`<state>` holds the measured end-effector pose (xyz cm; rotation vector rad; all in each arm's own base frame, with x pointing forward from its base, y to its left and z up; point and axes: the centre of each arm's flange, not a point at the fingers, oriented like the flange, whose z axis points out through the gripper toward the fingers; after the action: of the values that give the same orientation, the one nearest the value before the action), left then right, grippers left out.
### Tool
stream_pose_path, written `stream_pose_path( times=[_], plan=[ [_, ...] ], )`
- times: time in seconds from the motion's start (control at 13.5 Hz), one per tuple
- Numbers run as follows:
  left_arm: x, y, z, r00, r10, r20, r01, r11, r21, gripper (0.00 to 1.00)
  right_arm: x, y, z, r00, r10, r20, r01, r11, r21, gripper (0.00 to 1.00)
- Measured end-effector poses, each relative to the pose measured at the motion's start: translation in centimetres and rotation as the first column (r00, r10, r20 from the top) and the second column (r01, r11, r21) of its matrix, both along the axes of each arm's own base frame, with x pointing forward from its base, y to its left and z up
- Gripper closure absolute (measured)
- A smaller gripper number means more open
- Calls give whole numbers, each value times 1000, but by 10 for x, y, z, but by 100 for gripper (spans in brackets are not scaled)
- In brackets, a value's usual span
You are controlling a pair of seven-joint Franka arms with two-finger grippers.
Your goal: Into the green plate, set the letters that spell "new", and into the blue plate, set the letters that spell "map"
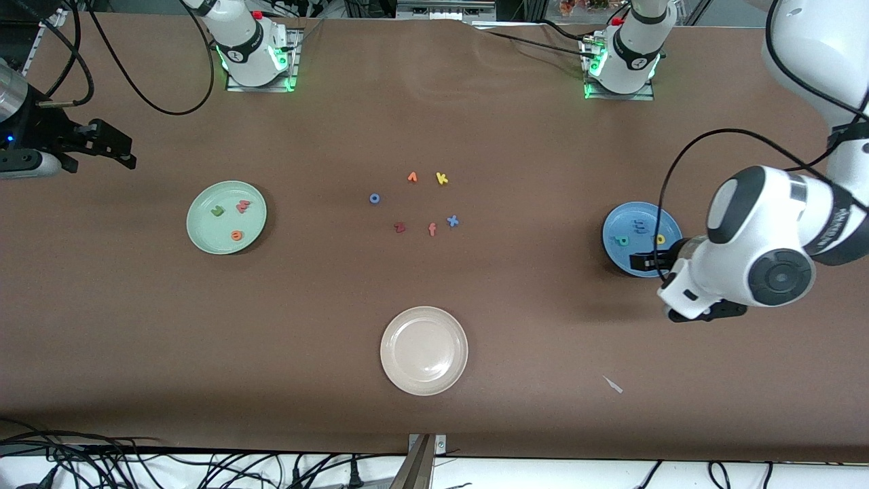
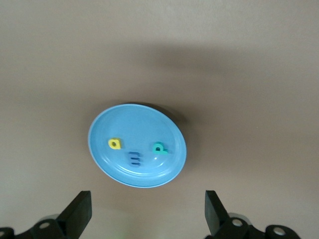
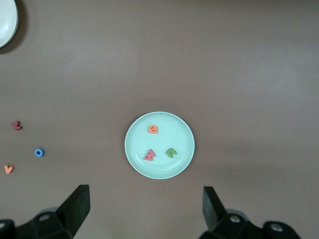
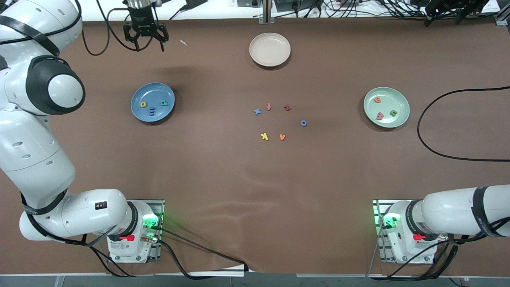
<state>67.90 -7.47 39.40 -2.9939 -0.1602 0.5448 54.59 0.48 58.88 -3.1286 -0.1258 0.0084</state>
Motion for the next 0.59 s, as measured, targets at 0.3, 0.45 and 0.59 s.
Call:
stream_pose_path(
  times=[0.3, 0.45, 0.59],
  plan=[
    [-2, 47, 43, 999, 32, 28, -28, 990, -137, 0, 0, 0, 0, 1000, 0, 0, 0, 1000, 0, 0],
    [-4, 65, 62, 996, 59, 60, -46, 979, -196, 0, 0, 0, 0, 1000, 0, 0, 0, 1000, 0, 0],
    [-7, 62, 72, 991, 62, 120, -37, 979, -201, 0, 0, 0, 0, 1000, 0, 0, 0, 1000, 0, 0]
  ],
)
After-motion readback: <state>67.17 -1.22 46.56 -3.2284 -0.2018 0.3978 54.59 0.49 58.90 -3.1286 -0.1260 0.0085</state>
